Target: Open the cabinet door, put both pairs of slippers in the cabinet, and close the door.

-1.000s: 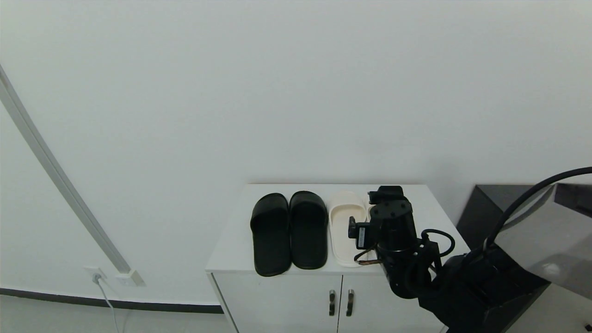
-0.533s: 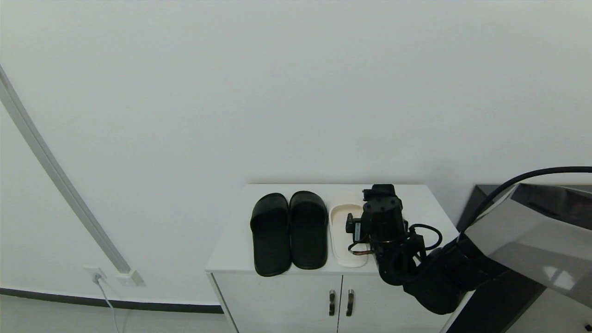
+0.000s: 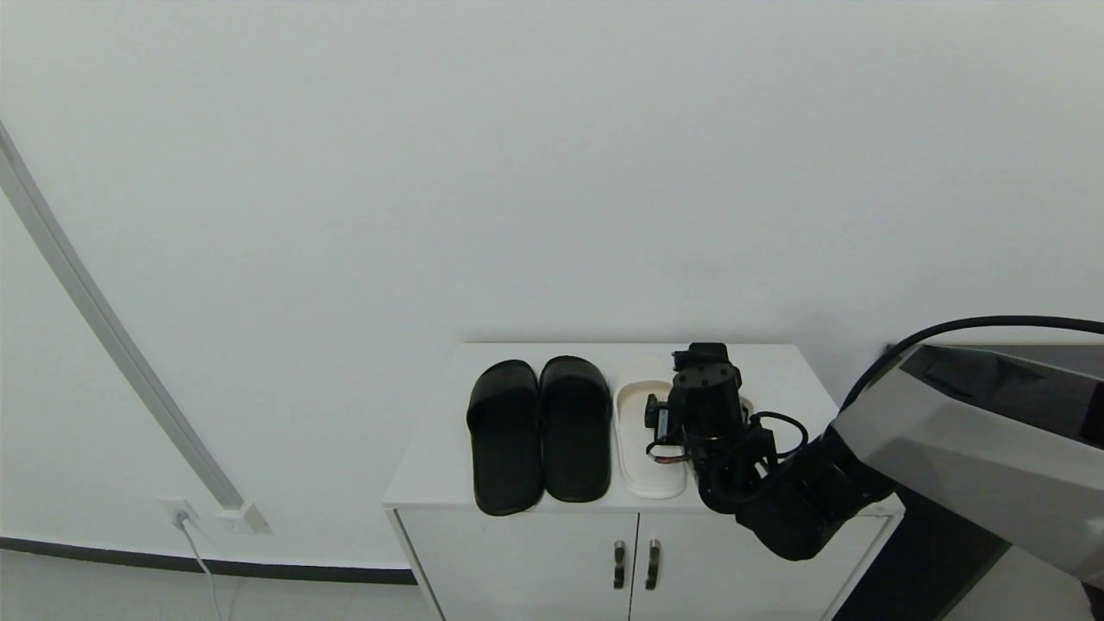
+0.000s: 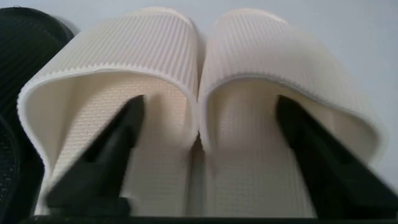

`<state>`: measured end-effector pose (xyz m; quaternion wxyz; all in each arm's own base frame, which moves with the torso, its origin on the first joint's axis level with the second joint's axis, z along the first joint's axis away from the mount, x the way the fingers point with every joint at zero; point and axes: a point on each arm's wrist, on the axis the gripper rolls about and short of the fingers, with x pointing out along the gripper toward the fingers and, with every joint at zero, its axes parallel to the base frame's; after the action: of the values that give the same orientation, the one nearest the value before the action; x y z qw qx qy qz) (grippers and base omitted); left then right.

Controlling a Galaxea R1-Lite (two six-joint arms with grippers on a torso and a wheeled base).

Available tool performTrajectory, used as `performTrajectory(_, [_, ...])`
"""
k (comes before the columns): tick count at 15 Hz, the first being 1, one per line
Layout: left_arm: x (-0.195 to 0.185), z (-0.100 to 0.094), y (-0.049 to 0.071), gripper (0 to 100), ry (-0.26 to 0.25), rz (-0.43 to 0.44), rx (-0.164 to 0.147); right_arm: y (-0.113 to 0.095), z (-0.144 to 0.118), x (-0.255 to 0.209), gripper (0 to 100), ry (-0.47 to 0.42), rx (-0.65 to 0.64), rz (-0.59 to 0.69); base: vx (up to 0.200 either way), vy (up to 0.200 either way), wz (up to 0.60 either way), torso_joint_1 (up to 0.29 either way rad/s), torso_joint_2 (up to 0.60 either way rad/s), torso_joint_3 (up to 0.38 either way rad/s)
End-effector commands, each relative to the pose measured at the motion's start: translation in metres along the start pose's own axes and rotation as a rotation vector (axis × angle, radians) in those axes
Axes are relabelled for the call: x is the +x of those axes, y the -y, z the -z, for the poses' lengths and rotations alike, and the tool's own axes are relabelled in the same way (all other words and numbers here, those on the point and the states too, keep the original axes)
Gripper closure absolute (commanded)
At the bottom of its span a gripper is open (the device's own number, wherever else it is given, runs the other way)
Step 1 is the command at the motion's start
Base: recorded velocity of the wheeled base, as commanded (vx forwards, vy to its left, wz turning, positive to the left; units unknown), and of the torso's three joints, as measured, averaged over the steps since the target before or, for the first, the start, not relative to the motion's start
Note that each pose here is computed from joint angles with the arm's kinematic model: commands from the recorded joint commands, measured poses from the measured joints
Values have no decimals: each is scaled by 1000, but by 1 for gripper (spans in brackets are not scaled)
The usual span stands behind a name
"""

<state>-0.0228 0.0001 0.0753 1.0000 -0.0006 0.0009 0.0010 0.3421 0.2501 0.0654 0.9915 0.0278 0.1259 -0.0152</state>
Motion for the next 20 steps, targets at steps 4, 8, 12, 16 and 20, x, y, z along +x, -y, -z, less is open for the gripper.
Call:
performTrajectory(4, [0,0,0,100,0,-1,0,0,1,0,100,-3,-1,1,0,0,0,0,0,0])
performTrajectory(8, [0,0,0,100,2,-1,1,4,-10,-11,100,17,7,-9,0,0,0,0,0,0])
performTrajectory(12, [0,0,0,100,0,-1,1,25,-45,-71,100,92,-56,-211,0,0,0,0,0,0])
performTrajectory(16, [0,0,0,100,2,-1,4,51,-60,-130,100,85,-69,-429,0,0,0,0,0,0])
performTrajectory(20, [0,0,0,100,2,-1,4,81,-62,-178,100,-60,-127,-717,0,0,0,0,0,0])
